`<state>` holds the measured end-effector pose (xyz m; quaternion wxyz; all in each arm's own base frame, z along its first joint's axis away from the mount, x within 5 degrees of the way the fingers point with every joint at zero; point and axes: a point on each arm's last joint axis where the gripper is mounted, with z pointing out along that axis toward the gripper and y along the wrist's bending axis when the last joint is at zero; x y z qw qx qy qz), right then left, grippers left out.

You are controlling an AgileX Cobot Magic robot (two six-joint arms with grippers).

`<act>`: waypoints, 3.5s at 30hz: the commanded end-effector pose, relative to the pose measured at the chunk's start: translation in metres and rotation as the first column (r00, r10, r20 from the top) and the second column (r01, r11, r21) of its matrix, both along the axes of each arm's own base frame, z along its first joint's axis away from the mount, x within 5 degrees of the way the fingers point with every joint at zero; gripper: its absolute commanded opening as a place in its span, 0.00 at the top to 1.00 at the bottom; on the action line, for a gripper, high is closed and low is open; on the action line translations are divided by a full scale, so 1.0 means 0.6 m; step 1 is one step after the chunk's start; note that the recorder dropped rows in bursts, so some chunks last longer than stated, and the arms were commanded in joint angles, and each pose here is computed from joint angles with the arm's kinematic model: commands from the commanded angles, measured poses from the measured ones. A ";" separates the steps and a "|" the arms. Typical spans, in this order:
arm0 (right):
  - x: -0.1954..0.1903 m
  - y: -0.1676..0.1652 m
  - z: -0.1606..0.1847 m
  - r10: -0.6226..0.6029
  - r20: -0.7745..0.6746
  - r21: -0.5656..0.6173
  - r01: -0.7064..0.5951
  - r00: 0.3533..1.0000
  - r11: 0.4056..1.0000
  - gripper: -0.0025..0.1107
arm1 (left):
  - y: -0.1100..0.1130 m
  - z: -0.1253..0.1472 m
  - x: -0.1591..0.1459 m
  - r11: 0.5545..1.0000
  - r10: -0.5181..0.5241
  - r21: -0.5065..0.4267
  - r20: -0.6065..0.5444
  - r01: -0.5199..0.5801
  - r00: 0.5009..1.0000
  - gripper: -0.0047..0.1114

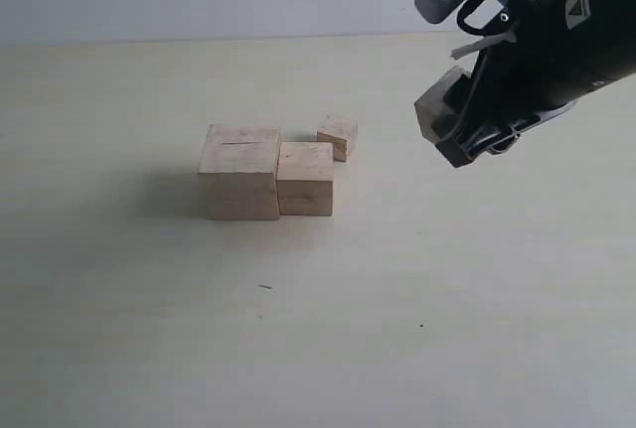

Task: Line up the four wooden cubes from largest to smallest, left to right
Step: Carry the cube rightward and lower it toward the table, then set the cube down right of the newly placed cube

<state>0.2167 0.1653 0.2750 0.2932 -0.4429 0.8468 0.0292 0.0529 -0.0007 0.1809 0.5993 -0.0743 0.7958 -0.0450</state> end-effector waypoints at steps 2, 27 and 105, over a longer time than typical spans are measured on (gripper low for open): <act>0.014 0.001 -0.004 0.111 0.111 -0.032 -0.108 0.988 0.994 0.98 | 0.000 -0.001 0.000 1.000 0.003 0.003 0.005 -0.003 1.000 0.96; 0.138 -0.024 -0.160 0.012 -0.016 0.020 -0.012 1.000 1.000 0.98 | 0.000 -0.001 0.000 1.000 0.003 0.003 0.005 -0.003 1.000 0.96; 0.217 0.036 -0.268 0.755 -0.030 0.234 -0.730 0.655 0.642 0.86 | 0.000 -0.001 0.000 1.000 0.003 0.003 0.005 -0.003 1.000 0.96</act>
